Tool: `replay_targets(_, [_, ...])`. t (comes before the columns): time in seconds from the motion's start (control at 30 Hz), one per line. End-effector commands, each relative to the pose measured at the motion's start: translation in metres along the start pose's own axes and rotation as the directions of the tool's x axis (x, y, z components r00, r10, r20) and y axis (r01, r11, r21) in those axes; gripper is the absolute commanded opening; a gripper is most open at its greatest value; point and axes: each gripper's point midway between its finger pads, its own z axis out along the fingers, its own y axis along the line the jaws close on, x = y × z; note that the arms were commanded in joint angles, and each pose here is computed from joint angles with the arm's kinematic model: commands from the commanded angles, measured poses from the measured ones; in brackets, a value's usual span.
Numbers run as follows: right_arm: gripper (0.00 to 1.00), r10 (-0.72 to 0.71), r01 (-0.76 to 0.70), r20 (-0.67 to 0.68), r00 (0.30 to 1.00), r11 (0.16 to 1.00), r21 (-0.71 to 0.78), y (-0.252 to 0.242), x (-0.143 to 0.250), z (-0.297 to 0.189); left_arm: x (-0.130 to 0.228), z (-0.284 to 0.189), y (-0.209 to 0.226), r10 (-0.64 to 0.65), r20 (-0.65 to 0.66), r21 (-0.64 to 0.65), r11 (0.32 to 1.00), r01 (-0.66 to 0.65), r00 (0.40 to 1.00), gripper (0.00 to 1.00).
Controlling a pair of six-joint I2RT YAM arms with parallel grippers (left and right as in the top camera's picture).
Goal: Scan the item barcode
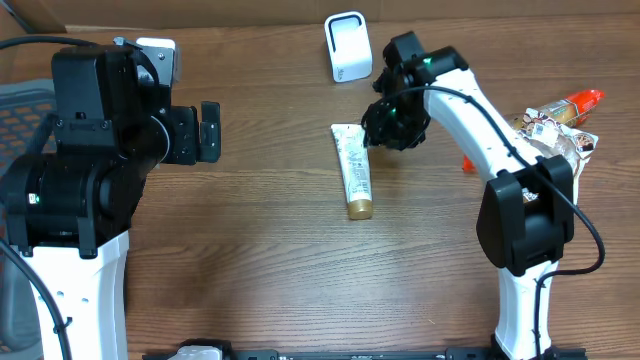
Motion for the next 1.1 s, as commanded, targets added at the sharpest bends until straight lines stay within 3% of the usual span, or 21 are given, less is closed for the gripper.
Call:
replay_targets(0.0, [0.39,-0.097,0.095,-0.032,0.995,0.994,-0.050,0.040,0.021,0.012,0.000,0.000,0.000,0.008,-0.001,0.002,1.000,-0.008,1.000,1.00])
replay_targets(0.27, [0.40,-0.220,0.216,-0.101,0.970,0.975,-0.055,0.084,0.065,0.054,0.000,0.000,0.000,0.009,-0.001,0.002,1.000,-0.009,1.000,1.00])
replay_targets(0.4, [0.41,-0.210,0.209,-0.141,0.968,0.978,-0.024,0.079,0.078,0.062,0.000,0.000,0.000,0.008,-0.001,0.002,1.000,-0.008,1.000,1.00])
replay_targets(0.7, [0.41,-0.114,0.155,-0.210,0.971,0.969,0.192,0.018,0.093,0.070,0.000,0.000,0.000,0.008,-0.001,0.002,1.000,-0.008,1.000,1.00])
replay_targets(0.87, [0.44,0.003,0.061,-0.157,0.988,0.915,0.400,-0.048,0.074,0.046,0.000,0.000,0.000,0.008,-0.001,0.002,1.000,-0.008,1.000,1.00])
replay_targets(1.07, [0.45,0.097,-0.082,-0.019,0.995,0.917,0.391,-0.112,0.029,0.025,0.000,0.000,0.000,0.008,-0.001,0.002,1.000,-0.008,1.000,1.00])
